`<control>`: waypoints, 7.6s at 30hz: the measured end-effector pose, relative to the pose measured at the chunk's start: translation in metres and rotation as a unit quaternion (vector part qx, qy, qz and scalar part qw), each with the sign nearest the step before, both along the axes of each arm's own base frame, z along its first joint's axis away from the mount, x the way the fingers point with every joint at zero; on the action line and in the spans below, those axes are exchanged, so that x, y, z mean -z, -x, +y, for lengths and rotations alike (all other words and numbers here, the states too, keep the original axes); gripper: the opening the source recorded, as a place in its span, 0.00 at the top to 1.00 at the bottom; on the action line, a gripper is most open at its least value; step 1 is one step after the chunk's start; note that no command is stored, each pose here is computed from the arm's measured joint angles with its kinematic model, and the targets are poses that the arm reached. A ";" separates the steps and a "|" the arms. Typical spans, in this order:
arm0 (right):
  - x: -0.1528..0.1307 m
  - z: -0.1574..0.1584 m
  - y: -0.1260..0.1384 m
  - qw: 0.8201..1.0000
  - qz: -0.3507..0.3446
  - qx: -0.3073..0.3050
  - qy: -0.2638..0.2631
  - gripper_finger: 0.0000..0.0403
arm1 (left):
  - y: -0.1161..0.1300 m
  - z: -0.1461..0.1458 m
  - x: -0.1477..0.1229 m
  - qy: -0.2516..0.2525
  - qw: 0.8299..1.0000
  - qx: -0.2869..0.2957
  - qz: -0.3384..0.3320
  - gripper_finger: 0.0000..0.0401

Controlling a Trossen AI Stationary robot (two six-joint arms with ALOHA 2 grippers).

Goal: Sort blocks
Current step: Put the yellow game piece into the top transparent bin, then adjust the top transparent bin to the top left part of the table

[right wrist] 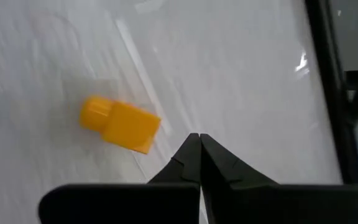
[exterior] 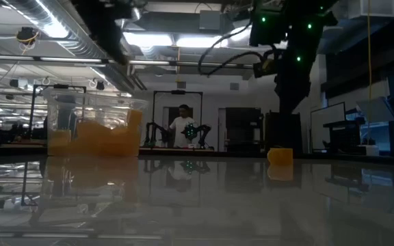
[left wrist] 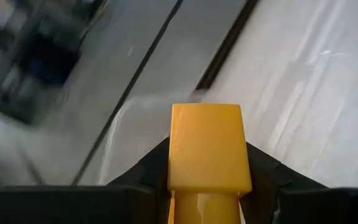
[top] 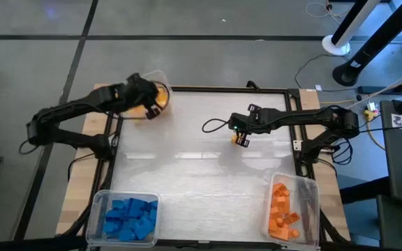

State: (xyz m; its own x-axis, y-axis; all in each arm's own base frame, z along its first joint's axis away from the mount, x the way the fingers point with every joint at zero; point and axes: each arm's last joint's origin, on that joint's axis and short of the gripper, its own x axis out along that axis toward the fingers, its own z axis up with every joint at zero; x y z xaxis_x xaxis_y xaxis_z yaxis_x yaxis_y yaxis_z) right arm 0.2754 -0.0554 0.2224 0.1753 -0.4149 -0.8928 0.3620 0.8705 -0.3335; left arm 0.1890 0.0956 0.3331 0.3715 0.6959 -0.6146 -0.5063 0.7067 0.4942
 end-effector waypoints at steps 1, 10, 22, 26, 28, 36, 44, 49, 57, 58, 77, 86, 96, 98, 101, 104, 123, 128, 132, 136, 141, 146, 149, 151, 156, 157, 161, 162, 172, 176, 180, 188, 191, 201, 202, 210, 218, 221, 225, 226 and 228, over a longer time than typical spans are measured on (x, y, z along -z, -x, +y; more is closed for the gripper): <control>0.004 0.000 0.000 1.000 -0.001 -0.001 -0.001 1.00 | 0.006 0.005 0.000 0.006 1.000 -0.023 0.002 0.70; 0.036 0.000 -0.010 0.999 0.019 -0.004 -0.025 1.00 | 0.027 0.048 0.017 0.053 0.985 -0.163 0.034 0.69; 0.061 -0.001 -0.017 0.998 0.054 0.009 -0.038 1.00 | 0.014 0.072 0.051 0.102 0.970 -0.188 0.112 0.51; 0.062 0.000 -0.019 0.998 0.042 0.020 -0.045 1.00 | 0.009 0.074 0.058 0.109 0.968 -0.183 0.129 0.47; 0.061 0.000 -0.022 0.998 0.024 0.018 -0.056 1.00 | 0.009 0.075 0.058 0.110 0.968 -0.183 0.130 0.47; 0.058 0.017 -0.044 0.993 -0.080 -0.027 -0.084 1.00 | 0.009 0.071 0.054 0.114 0.969 -0.196 0.098 0.48; 0.065 0.053 -0.069 0.974 -0.166 -0.102 -0.111 1.00 | -0.005 0.054 0.054 0.170 0.976 -0.117 0.067 0.48; 0.069 0.071 -0.079 0.964 -0.201 -0.131 -0.111 1.00 | -0.017 0.040 0.054 0.186 0.978 -0.068 0.057 0.48; 0.053 0.083 -0.092 0.951 -0.240 -0.167 -0.097 1.00 | -0.040 0.015 0.050 0.176 0.984 -0.011 0.009 0.48; 0.052 0.083 -0.093 0.951 -0.241 -0.170 -0.091 1.00 | -0.043 0.011 0.049 0.175 0.985 -0.001 0.005 0.48; -0.011 0.084 -0.116 0.946 -0.198 -0.256 0.032 1.00 | -0.075 -0.094 0.049 0.276 0.954 0.099 -0.065 0.48; -0.055 0.099 -0.092 0.962 -0.013 -0.217 0.167 1.00 | -0.109 -0.140 0.091 0.288 0.950 0.115 -0.034 0.48; -0.096 0.127 -0.051 0.952 0.089 -0.177 0.233 1.00 | -0.158 -0.147 0.156 0.274 0.954 0.112 -0.045 0.48; -0.100 0.130 -0.044 0.951 0.100 -0.171 0.237 1.00 | -0.164 -0.143 0.165 0.274 0.955 0.107 -0.048 0.48; -0.105 0.132 -0.040 0.953 0.099 -0.166 0.234 1.00 | -0.169 -0.138 0.174 0.273 0.956 0.097 -0.052 0.48; -0.113 0.130 -0.033 0.955 0.106 -0.188 0.204 1.00 | -0.172 -0.133 0.176 0.273 0.956 0.090 -0.060 0.48; -0.200 0.095 0.081 0.970 -0.074 -0.157 0.170 1.00 | -0.199 -0.126 0.216 0.268 0.951 0.095 -0.120 0.48; -0.185 0.091 0.097 0.973 -0.054 -0.172 0.144 1.00 | -0.204 -0.118 0.223 0.260 0.953 0.093 -0.127 0.49; -0.167 0.086 0.117 0.977 -0.059 -0.163 0.125 1.00 | -0.203 -0.117 0.221 0.242 0.957 0.118 -0.109 0.59; -0.138 0.083 0.129 0.973 -0.132 -0.160 0.106 1.00 | -0.202 -0.117 0.215 0.223 0.959 0.146 -0.098 0.72; -0.093 0.088 0.126 0.928 -0.266 -0.251 0.061 1.00 | -0.200 -0.117 0.197 0.200 0.959 0.177 -0.096 0.72; -0.053 0.095 0.122 0.833 -0.410 -0.368 0.053 1.00 | -0.196 -0.116 0.169 0.172 0.955 0.213 -0.113 0.72; -0.030 0.098 0.119 0.785 -0.461 -0.409 0.061 1.00 | -0.189 -0.115 0.142 0.154 0.952 0.228 -0.131 0.72; -0.014 0.098 0.120 0.774 -0.474 -0.415 0.070 1.00 | -0.181 -0.113 0.122 0.140 0.953 0.231 -0.138 0.72; 0.012 0.098 0.123 0.759 -0.490 -0.423 0.072 1.00 | -0.144 -0.103 0.070 0.089 0.964 0.210 -0.134 0.72; 0.015 0.098 0.123 0.754 -0.496 -0.425 0.070 1.00 | -0.135 -0.100 0.061 0.076 0.969 0.197 -0.128 0.72; 0.022 0.097 0.126 0.740 -0.512 -0.430 0.076 1.00 | -0.090 -0.080 0.026 0.027 0.984 0.129 -0.115 0.72; 0.022 0.097 0.128 0.733 -0.519 -0.432 0.085 1.00 | -0.079 -0.075 0.020 0.022 0.987 0.109 -0.113 0.72; 0.025 0.095 0.136 0.699 -0.540 -0.450 0.129 1.00 | -0.006 -0.020 0.013 0.064 0.993 -0.092 -0.044 0.66; 0.025 0.095 0.136 0.700 -0.539 -0.451 0.128 1.00 | -0.001 -0.002 0.021 0.071 0.988 -0.139 -0.012 0.62; 0.026 0.095 0.136 0.700 -0.539 -0.451 0.128 1.00 | -0.002 0.009 0.026 0.068 0.987 -0.144 0.018 0.59; 0.026 0.095 0.136 0.693 -0.532 -0.465 0.141 1.00 | 0.001 0.012 0.024 0.068 0.985 -0.156 0.006 0.59; 0.026 0.095 0.136 0.692 -0.532 -0.466 0.142 1.00 | 0.005 0.004 0.015 0.060 0.988 -0.141 -0.023 0.60; 0.027 0.096 0.132 0.698 -0.541 -0.449 0.134 1.00 | 0.014 -0.041 -0.005 0.096 0.989 -0.044 -0.104 0.60; 0.028 0.096 0.131 0.706 -0.538 -0.441 0.132 1.00 | 0.013 -0.044 -0.005 0.098 0.989 -0.038 -0.105 0.60; 0.015 0.094 0.135 0.679 -0.592 -0.410 0.143 1.00 | 0.009 -0.057 -0.004 0.102 0.990 0.002 -0.098 0.61; 0.019 0.085 0.135 0.737 -0.568 -0.325 0.170 1.00 | 0.007 -0.065 -0.004 0.121 0.985 -0.004 -0.121 0.61; 0.023 0.079 0.134 0.763 -0.560 -0.285 0.149 1.00 | 0.007 -0.070 -0.004 0.129 0.983 0.000 -0.127 0.61; 0.029 0.067 0.132 0.787 -0.557 -0.235 0.121 1.00 | 0.006 -0.077 -0.004 0.133 0.983 0.019 -0.126 0.61; 0.029 0.064 0.132 0.789 -0.556 -0.231 0.118 1.00 | 0.005 -0.078 -0.004 0.133 0.983 0.022 -0.126 0.61; 0.030 0.059 0.131 0.790 -0.556 -0.235 0.112 1.00 | 0.005 -0.081 -0.004 0.134 0.983 0.029 -0.125 0.61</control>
